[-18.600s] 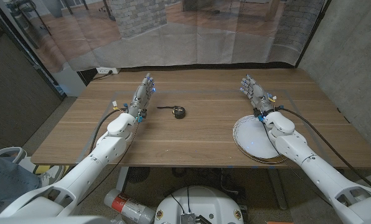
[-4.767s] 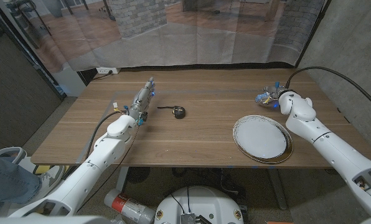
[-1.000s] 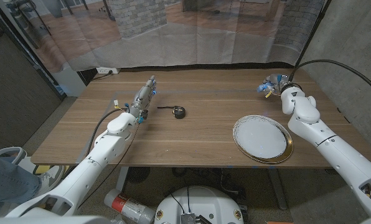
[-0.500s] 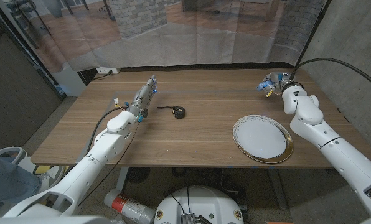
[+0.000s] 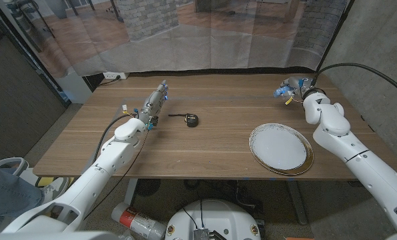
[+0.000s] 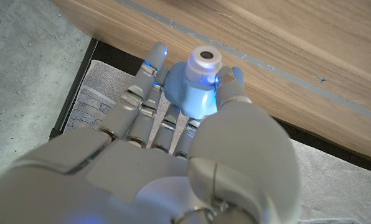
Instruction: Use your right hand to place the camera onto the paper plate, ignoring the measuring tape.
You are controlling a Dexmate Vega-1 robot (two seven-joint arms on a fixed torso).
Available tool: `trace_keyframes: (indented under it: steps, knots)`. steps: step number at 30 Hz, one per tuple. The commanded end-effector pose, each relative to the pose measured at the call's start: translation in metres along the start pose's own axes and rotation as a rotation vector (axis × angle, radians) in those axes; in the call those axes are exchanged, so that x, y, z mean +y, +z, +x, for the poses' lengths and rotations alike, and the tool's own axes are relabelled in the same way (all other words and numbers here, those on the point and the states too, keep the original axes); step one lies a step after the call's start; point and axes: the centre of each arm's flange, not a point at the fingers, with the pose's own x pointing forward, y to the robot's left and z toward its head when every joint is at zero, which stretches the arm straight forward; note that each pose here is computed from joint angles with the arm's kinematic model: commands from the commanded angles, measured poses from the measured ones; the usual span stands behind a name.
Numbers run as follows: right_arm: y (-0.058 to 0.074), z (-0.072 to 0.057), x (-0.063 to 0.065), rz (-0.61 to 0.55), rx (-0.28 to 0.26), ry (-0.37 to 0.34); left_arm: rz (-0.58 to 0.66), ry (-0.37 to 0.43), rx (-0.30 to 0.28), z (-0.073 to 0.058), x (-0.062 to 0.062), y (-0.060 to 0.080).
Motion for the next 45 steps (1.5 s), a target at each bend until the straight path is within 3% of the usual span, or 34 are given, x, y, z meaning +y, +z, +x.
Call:
trace_keyframes:
  steps: [1,24,45]
  knots:
    - [-0.001,-0.010,-0.005,-0.004,-0.031,-0.017,0.004,0.000,-0.003,0.000,0.002,0.002]
    - [-0.007,-0.036,-0.010,0.028,-0.057,-0.054,0.009,0.003,-0.010,0.001,0.002,0.007]
    - [-0.009,-0.050,-0.006,0.027,-0.073,-0.054,0.023,0.001,-0.008,-0.001,0.004,0.009]
